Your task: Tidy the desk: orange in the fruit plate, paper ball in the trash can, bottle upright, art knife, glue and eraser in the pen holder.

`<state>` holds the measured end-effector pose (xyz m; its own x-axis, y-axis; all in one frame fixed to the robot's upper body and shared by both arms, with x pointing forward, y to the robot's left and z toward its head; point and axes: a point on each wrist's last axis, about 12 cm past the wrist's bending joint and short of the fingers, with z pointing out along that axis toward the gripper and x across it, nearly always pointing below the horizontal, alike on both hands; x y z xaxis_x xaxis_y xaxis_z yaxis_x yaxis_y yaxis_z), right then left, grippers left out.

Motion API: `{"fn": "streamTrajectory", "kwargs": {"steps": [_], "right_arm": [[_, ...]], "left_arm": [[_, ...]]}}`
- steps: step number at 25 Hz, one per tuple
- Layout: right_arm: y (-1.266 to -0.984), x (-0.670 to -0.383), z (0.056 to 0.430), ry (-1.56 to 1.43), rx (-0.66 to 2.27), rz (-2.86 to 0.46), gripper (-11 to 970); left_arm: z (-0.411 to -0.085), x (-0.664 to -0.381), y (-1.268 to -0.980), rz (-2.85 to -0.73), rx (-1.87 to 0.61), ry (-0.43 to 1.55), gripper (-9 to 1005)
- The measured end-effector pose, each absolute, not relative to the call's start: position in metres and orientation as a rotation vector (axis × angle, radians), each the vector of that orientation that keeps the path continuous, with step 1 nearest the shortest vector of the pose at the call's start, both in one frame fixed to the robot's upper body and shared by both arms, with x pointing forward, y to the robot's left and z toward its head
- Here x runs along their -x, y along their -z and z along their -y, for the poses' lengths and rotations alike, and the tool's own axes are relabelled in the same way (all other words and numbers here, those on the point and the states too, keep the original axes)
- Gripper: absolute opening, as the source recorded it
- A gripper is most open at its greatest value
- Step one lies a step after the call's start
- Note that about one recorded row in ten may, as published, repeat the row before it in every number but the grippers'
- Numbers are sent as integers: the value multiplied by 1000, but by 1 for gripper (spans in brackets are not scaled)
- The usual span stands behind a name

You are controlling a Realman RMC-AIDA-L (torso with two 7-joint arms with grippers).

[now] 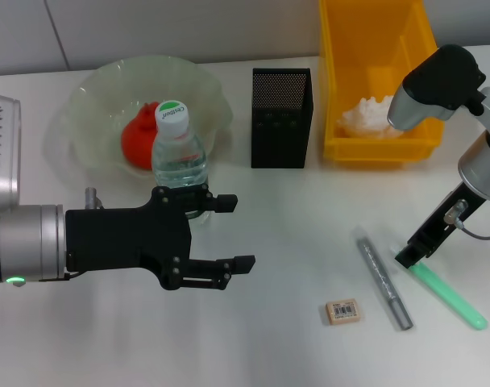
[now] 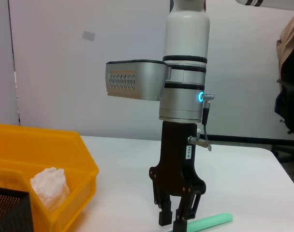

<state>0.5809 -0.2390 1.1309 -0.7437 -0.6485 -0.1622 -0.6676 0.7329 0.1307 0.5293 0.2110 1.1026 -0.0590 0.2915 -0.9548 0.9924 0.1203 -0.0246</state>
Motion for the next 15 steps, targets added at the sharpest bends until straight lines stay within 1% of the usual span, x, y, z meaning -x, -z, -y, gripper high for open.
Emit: {"fn": "streamTrajectory", "kwargs": {"steps": [15], "right_arm": [[-1125,-582,235,-274,1091,-2833,294]], "left_arm": [[-211,-530,-1103,-1510,-1312,995,818]]}}
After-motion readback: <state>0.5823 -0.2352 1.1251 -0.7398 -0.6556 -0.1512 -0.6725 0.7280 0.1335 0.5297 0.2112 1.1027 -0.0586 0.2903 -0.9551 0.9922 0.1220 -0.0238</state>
